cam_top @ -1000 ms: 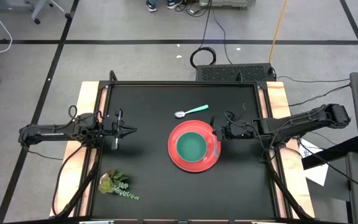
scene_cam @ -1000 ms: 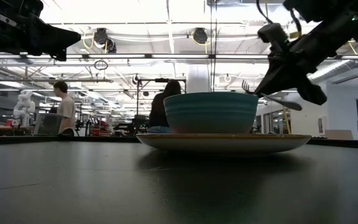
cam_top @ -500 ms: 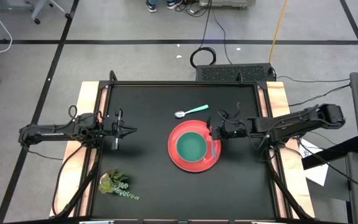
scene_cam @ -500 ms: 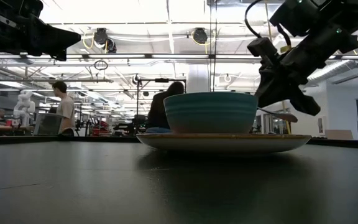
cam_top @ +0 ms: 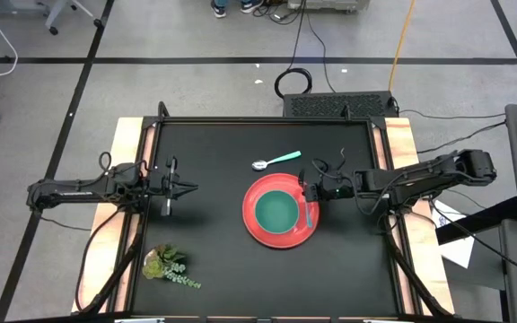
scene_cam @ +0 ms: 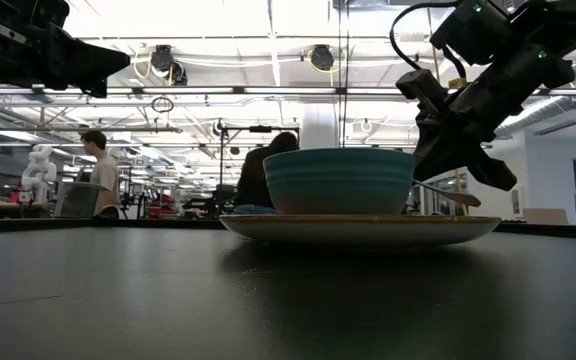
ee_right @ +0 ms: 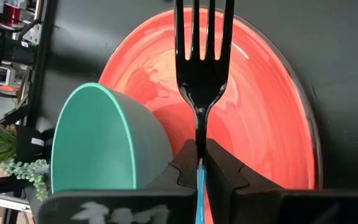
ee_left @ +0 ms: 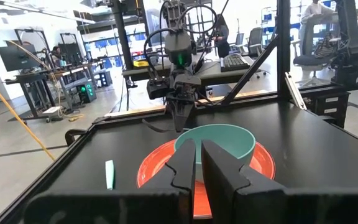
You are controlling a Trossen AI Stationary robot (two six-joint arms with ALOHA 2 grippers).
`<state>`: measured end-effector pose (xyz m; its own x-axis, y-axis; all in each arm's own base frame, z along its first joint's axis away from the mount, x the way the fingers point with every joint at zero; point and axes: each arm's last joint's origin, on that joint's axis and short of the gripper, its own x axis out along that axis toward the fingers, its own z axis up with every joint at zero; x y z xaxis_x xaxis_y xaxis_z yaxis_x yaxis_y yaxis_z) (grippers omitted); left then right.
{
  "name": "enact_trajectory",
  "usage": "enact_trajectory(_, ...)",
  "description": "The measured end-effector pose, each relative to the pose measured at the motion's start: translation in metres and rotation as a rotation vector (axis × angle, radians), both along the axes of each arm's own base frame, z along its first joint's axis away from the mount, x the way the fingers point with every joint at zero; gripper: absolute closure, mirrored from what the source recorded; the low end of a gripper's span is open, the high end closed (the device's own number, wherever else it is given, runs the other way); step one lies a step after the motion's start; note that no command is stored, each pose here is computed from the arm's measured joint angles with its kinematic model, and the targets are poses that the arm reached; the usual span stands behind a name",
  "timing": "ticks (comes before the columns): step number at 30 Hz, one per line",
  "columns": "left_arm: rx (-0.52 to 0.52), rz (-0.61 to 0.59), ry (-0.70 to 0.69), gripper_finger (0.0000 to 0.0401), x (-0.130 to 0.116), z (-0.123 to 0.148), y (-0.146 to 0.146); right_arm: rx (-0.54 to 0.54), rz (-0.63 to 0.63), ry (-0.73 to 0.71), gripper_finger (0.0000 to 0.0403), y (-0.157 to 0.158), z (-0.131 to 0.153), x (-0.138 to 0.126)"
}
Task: Set table place
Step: Put the blue fork on the orange plate to the right of the green bowl
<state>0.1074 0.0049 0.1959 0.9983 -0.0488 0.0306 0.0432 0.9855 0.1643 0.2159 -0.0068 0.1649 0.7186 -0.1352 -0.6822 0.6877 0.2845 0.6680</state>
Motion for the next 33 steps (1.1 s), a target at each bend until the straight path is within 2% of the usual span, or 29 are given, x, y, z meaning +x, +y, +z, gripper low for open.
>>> enact_trajectory(9,-0.002,0.0,0.0,0.0368,0.0,0.0,0.0,0.001,-0.004,0.055,0.0402,-0.001,-0.011,0.003)
enact_trajectory(33,-0.001,0.0,-0.001,0.0368,0.0,0.0,0.0,0.054,0.001,0.066,0.0402,-0.011,-0.018,0.007)
